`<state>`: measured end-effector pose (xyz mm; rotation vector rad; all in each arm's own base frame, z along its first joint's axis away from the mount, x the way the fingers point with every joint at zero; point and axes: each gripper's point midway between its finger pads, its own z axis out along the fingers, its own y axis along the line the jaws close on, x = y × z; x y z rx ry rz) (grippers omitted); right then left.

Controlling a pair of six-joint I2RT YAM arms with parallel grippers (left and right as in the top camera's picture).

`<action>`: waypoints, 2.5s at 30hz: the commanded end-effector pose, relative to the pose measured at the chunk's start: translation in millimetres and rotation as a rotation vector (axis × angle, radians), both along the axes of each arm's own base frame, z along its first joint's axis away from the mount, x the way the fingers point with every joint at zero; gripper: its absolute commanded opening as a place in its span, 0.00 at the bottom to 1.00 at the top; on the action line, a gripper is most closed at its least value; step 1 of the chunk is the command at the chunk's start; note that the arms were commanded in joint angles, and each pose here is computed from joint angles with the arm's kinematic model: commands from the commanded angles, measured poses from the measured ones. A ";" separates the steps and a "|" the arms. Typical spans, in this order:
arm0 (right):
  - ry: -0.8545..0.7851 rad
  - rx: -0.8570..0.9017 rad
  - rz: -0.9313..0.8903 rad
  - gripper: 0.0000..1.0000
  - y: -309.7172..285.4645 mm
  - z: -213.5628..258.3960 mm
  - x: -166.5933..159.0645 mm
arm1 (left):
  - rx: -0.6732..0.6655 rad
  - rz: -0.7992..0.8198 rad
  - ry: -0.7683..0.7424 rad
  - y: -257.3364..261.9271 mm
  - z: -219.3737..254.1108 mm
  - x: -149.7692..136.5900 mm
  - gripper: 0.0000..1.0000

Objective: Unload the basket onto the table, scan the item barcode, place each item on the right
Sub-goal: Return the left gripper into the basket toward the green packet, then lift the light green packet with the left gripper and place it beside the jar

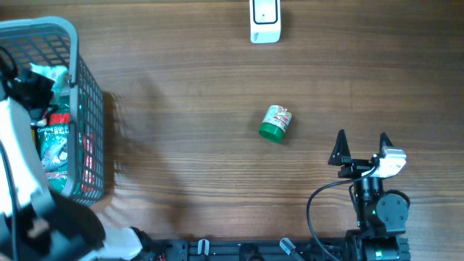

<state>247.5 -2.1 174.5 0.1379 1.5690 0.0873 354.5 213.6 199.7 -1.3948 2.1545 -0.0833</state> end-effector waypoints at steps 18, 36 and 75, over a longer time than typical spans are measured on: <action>-0.004 -0.012 0.016 1.00 2.8 0.8 0.0 | 0.172 -0.156 -0.531 -100.0 198.5 -93.0 0.04; -0.004 -0.012 0.016 1.00 2.8 0.8 0.0 | -0.188 -0.684 -0.296 -270.9 106.0 -61.2 0.04; -0.004 -0.013 0.016 1.00 2.8 0.8 0.0 | 0.025 -0.679 0.101 -419.0 -72.2 -9.3 1.00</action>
